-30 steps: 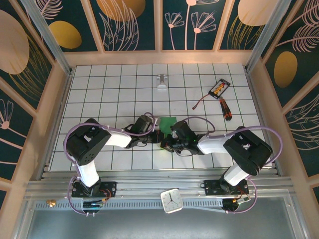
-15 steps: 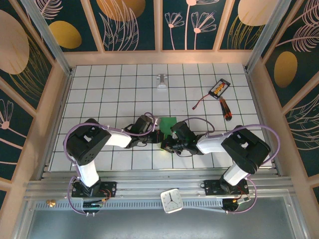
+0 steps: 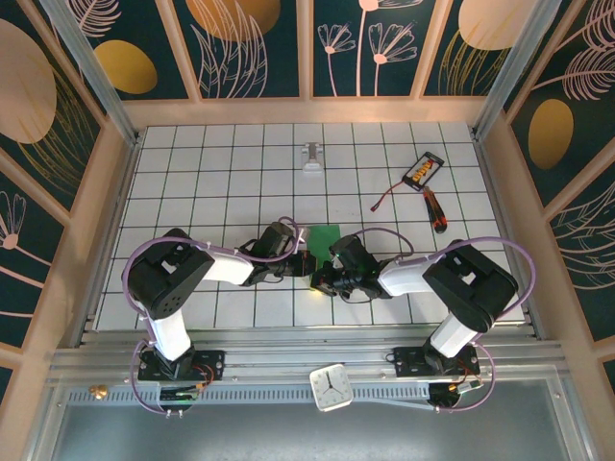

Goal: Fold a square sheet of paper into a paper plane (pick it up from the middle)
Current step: Fold the triangle a second time at the center of the table.

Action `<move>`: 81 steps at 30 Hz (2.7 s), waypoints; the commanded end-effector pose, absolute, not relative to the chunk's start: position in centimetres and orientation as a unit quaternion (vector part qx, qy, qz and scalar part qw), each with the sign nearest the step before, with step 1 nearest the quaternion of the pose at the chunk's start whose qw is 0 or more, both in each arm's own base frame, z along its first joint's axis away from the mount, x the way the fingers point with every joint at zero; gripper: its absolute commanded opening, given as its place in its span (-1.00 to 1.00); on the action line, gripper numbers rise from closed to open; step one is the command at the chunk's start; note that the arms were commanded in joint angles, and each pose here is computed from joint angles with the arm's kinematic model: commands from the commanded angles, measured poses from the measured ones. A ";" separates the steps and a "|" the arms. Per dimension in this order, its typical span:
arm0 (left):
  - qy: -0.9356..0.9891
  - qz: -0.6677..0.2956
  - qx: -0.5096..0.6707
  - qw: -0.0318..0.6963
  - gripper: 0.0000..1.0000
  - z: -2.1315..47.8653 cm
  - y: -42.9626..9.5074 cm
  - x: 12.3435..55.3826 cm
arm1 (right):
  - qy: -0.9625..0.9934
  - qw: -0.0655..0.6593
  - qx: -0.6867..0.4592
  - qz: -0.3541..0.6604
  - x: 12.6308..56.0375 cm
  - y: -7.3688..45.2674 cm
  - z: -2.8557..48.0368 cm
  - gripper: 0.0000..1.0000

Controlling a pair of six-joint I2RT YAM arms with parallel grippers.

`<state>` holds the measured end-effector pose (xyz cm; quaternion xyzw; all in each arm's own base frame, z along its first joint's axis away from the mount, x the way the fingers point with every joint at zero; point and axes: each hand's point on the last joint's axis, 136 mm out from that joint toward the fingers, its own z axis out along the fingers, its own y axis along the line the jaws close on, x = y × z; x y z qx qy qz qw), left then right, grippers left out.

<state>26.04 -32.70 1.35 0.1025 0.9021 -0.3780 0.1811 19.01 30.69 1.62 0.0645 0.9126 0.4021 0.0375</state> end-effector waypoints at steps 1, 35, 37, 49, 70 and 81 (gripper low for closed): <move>0.951 -0.279 0.086 0.101 -1.00 -5.3 -28.7 22.9 | 0.918 -0.007 0.058 0.391 16.1 29.7 0.6 -1.00; 0.950 -0.281 0.092 0.101 -1.00 -5.3 -28.9 23.1 | 0.907 0.068 0.083 0.407 21.6 29.5 1.9 -1.00; 0.950 -0.281 0.091 0.101 -1.00 -5.3 -28.9 23.0 | 0.912 0.056 0.083 0.398 21.1 29.3 1.4 -1.00; 0.953 -0.273 0.090 0.102 -1.00 -5.5 -28.5 23.0 | 0.928 0.013 0.069 0.366 18.1 29.3 0.0 -1.00; 0.953 -0.271 0.085 0.105 -1.00 -5.4 -28.1 22.8 | 0.903 0.069 0.044 0.423 19.9 31.3 3.7 -1.00; 0.952 -0.272 0.084 0.108 -1.00 -5.2 -28.1 22.8 | 0.919 0.043 0.043 0.390 19.5 30.8 1.1 -1.00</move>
